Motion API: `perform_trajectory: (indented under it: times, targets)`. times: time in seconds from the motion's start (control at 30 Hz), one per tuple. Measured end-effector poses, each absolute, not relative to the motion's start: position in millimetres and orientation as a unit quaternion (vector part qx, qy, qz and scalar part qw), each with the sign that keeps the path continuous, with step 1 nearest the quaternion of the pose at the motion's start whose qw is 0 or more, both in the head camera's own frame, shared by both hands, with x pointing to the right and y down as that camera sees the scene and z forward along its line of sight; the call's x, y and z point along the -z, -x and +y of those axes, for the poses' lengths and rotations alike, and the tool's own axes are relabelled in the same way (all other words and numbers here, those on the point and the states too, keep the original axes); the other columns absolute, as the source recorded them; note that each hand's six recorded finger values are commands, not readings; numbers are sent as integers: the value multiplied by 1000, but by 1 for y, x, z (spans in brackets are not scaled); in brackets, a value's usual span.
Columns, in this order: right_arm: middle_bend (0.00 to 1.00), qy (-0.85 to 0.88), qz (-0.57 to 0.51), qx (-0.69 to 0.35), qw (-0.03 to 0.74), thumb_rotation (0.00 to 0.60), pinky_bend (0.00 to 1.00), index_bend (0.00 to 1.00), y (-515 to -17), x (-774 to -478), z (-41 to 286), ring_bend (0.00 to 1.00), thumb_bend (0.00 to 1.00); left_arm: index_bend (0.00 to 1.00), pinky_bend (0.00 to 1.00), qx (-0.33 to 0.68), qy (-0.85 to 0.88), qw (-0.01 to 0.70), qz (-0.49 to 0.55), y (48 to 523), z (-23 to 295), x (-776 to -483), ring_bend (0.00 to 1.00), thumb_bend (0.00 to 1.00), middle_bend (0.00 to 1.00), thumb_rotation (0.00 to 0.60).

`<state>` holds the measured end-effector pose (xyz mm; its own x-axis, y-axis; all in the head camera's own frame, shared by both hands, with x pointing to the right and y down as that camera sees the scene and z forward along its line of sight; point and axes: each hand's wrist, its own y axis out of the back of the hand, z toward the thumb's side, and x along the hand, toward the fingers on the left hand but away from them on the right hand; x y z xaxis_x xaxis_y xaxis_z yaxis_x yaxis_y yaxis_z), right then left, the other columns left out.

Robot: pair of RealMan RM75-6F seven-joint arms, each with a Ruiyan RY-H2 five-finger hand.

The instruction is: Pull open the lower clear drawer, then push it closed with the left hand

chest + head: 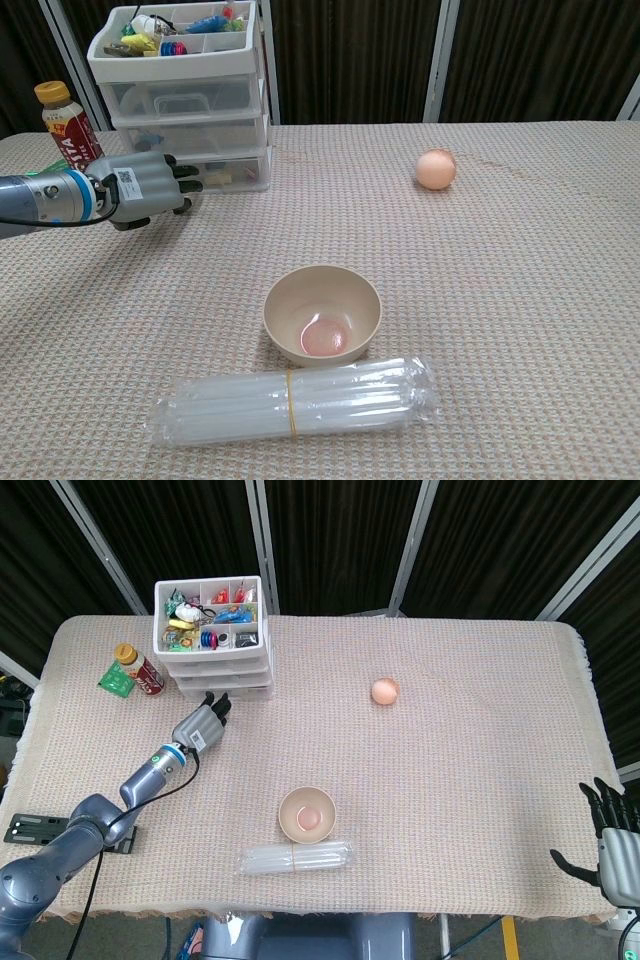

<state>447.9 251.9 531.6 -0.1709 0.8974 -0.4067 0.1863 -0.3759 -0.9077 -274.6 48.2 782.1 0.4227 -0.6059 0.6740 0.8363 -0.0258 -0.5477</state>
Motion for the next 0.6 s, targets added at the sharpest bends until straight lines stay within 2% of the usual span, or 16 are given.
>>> perform_trajectory:
  times: [0.23,0.4,0.53,0.6]
  targets:
    - [0,569,-476,-603,295,600,0,92,-451,-530,253,0,76,264,93,506,503,692,-109,268,58,-779,2,500,75,600]
    - [0,568,-474,-602,300,600,0,92,-451,-528,253,0,76,245,89,466,533,702,-70,258,74,-759,1,490,70,600]
    - [0,569,-474,-600,302,600,0,92,-450,-528,253,0,75,219,52,441,562,700,-11,255,89,-733,0,431,25,600]
    - [0,570,-474,-598,304,600,0,93,-449,-527,252,0,75,205,29,435,579,689,29,256,98,-717,0,341,6,600]
